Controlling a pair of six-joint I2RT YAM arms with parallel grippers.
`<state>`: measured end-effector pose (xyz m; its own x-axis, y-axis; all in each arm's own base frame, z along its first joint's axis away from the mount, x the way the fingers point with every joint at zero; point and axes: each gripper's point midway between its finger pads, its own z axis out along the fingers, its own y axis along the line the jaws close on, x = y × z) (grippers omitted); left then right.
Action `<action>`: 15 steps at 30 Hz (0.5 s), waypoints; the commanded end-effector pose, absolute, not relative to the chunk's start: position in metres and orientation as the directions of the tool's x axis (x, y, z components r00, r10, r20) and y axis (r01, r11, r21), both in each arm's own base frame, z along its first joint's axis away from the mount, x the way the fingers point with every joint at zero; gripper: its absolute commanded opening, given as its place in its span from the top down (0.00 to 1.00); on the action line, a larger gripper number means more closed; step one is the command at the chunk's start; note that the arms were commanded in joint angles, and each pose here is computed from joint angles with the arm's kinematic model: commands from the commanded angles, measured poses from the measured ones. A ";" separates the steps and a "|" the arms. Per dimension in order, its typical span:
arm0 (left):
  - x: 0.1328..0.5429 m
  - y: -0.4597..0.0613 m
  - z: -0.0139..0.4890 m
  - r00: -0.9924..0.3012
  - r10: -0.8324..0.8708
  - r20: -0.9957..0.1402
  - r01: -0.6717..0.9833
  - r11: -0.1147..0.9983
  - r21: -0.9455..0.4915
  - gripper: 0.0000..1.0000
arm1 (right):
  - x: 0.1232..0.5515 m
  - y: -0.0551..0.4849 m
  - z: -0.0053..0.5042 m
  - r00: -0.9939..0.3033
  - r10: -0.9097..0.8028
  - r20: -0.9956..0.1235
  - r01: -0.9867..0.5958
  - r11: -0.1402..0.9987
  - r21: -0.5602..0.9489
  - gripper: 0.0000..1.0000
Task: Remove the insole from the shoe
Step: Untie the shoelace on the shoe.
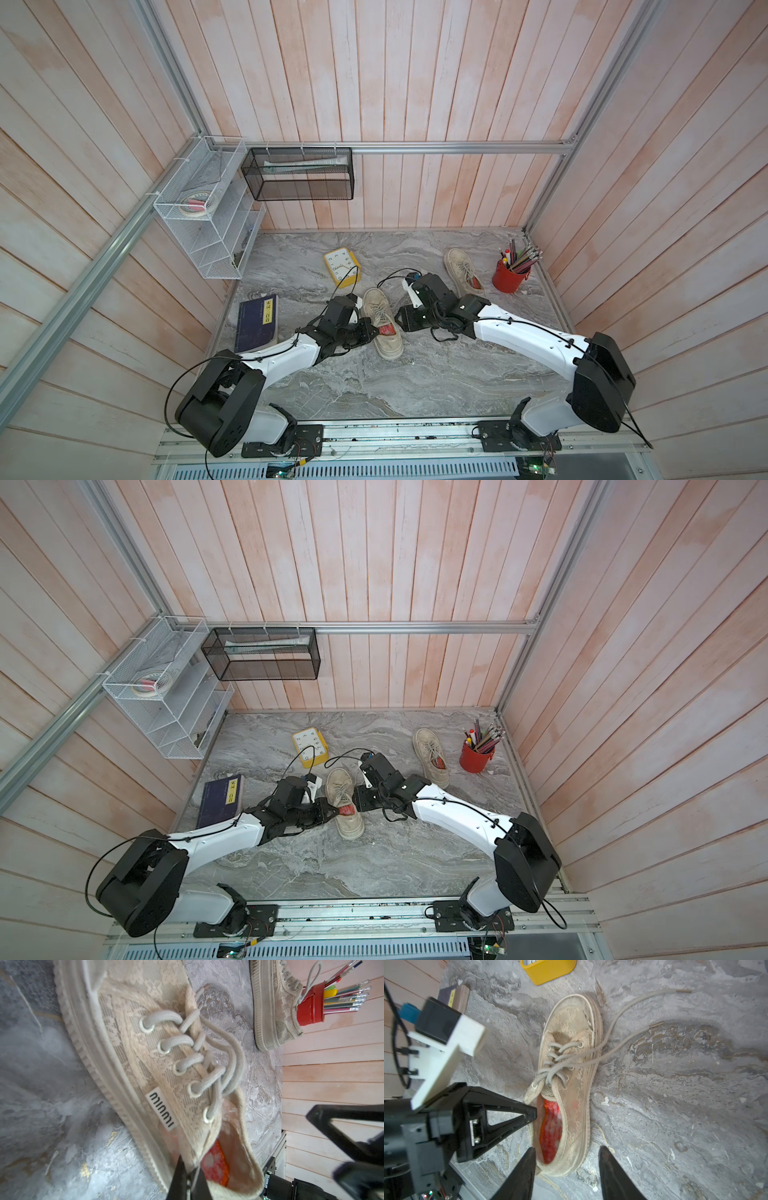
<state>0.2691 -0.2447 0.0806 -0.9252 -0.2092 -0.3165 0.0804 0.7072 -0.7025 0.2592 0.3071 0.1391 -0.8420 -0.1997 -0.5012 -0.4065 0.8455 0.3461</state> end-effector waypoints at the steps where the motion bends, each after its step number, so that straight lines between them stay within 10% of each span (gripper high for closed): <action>1: 0.280 -0.250 0.093 -0.902 -0.228 -0.365 0.117 0.686 -0.718 1.00 | 0.253 0.312 0.131 -0.848 -0.261 -0.462 -0.432 0.845 0.315 0.49; 15: 0.283 -0.252 0.093 -0.903 -0.231 -0.363 0.113 0.686 -0.718 1.00 | 0.262 0.342 0.094 -0.843 -0.349 -0.410 -0.475 0.840 0.262 0.51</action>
